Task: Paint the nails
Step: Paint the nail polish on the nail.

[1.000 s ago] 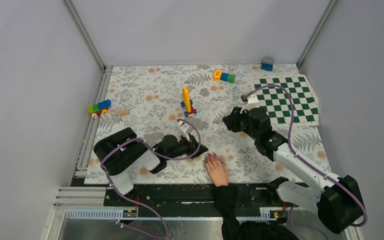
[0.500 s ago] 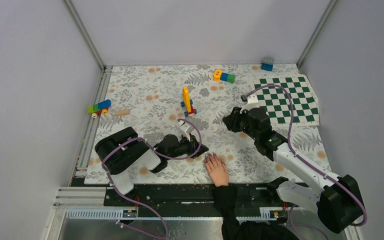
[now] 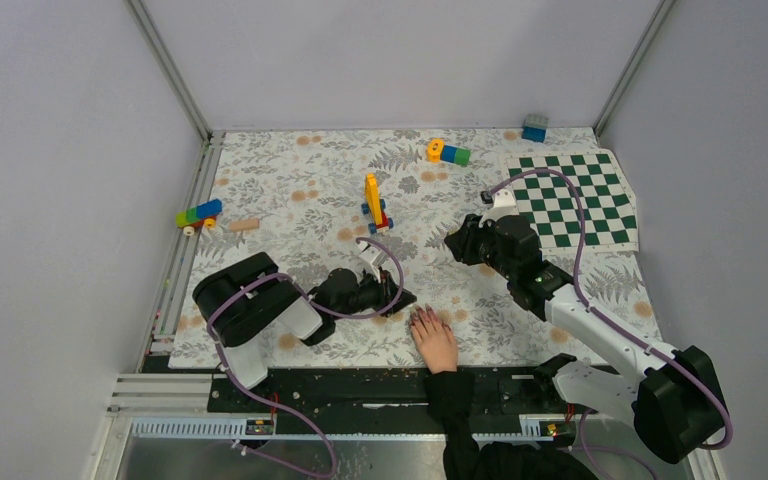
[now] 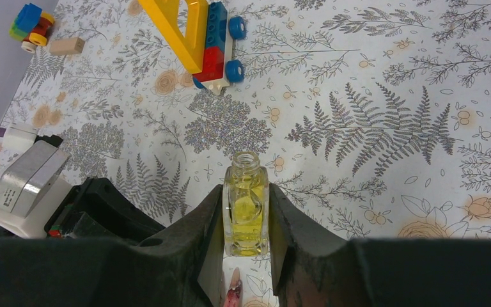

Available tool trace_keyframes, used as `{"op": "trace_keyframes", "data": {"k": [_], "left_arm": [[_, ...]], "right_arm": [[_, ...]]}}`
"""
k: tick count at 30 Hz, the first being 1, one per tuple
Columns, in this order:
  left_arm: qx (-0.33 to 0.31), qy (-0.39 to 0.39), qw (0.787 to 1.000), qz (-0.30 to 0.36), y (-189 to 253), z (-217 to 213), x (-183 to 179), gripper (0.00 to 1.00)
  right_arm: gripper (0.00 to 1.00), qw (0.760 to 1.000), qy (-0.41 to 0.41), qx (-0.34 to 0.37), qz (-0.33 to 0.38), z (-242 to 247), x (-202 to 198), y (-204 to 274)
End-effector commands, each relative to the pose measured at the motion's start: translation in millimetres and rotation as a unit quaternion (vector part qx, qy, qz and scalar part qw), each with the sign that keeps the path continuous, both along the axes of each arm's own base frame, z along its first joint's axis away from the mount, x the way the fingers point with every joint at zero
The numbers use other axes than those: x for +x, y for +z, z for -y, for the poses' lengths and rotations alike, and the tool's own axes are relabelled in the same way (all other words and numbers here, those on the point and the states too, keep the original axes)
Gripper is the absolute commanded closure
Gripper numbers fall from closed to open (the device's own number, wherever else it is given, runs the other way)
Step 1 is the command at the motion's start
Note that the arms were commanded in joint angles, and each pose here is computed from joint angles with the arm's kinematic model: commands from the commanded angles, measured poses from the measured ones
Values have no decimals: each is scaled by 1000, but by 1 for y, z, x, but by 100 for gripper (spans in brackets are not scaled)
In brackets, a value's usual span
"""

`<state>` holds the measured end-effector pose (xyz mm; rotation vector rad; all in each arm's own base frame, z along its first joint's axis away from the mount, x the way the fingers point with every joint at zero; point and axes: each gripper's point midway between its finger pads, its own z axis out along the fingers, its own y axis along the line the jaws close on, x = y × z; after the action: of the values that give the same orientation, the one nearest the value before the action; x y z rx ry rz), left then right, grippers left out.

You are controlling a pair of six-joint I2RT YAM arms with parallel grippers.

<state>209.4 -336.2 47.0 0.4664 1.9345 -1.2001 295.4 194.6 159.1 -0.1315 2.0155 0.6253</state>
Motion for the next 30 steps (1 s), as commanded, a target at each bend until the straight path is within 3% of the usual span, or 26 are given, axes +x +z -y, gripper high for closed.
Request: {"op": "trace_keyframes", "data": {"k": [1, 30], "left_arm": [[-25, 4, 999, 34, 17, 8, 12, 100], [-23, 11, 999, 27, 11, 5, 19, 100]], "right_arm": [[100, 999, 3, 23, 27, -6, 9, 26], [100, 1000, 3, 19, 23, -6, 10, 23]]}}
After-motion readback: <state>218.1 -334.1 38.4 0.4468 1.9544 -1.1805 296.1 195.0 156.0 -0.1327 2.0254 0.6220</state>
